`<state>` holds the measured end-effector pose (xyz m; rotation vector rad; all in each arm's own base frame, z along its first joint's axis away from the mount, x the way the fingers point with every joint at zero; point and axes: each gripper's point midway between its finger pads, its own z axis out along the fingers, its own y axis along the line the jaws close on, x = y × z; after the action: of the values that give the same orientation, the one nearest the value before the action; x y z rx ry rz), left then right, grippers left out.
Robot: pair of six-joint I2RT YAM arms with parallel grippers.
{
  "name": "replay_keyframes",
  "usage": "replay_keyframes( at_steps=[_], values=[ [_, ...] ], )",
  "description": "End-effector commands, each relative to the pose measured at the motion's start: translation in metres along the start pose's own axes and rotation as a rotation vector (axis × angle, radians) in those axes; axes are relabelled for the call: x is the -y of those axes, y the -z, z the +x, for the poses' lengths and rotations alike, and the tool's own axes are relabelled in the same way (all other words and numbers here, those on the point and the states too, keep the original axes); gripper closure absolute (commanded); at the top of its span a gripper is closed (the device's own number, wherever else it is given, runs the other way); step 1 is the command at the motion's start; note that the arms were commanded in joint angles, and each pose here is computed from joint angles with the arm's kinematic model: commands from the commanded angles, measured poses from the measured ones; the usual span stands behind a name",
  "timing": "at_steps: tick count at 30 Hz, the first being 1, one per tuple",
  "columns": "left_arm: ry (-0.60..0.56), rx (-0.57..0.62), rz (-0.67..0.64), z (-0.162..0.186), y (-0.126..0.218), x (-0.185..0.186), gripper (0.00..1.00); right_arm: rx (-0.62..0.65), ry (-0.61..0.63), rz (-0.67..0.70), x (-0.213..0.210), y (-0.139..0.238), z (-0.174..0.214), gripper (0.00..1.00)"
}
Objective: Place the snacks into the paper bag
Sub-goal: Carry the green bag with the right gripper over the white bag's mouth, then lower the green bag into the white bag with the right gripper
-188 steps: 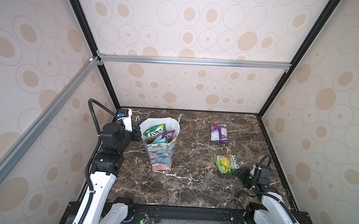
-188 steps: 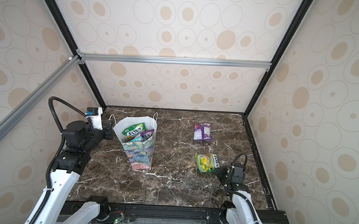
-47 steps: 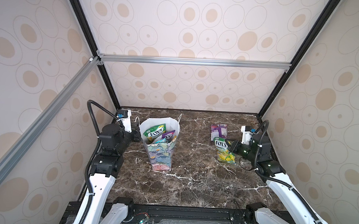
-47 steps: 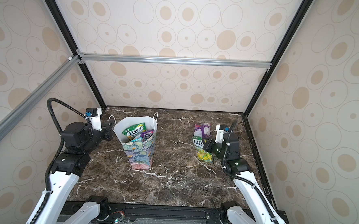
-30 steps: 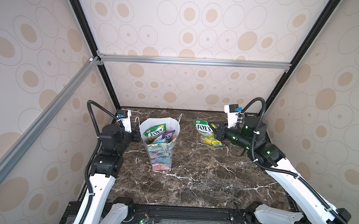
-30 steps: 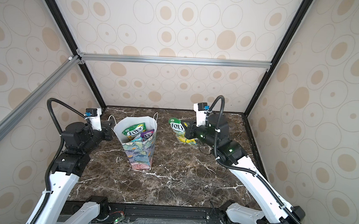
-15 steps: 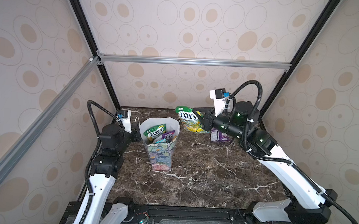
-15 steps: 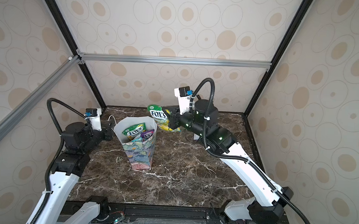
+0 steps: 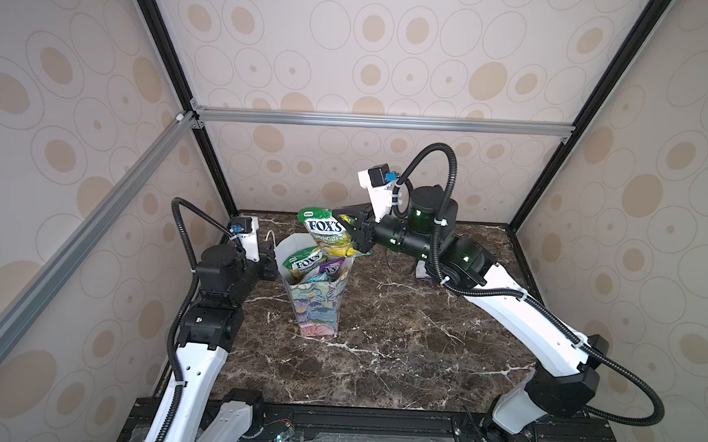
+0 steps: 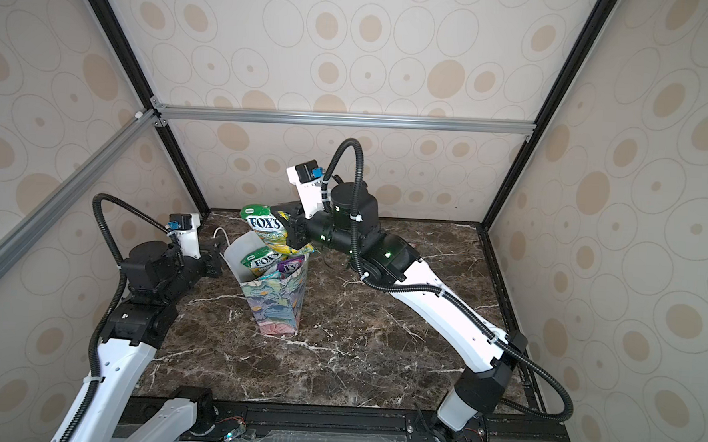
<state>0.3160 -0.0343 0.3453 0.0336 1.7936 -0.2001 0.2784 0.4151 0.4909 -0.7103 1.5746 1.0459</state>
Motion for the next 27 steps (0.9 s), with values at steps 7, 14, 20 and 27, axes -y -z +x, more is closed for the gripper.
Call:
replay_keyframes(
  at_steps=[7,14,20,27],
  values=[
    [-0.01,0.075,-0.01,-0.02,0.007,-0.001,0.95,0.052,0.071,0.065,0.014,-0.052,-0.009,1.0],
    [-0.01,0.075,-0.003,-0.021,0.008,0.001,0.95,-0.052,0.106,0.119,0.037,-0.091,0.022,1.0],
    [-0.014,0.084,-0.013,-0.023,0.011,-0.001,0.94,-0.134,0.104,0.154,0.054,-0.103,0.052,1.0],
    [-0.013,0.081,-0.009,-0.022,0.01,0.0,0.94,-0.195,0.075,0.195,0.071,-0.107,0.084,1.0]
  ],
)
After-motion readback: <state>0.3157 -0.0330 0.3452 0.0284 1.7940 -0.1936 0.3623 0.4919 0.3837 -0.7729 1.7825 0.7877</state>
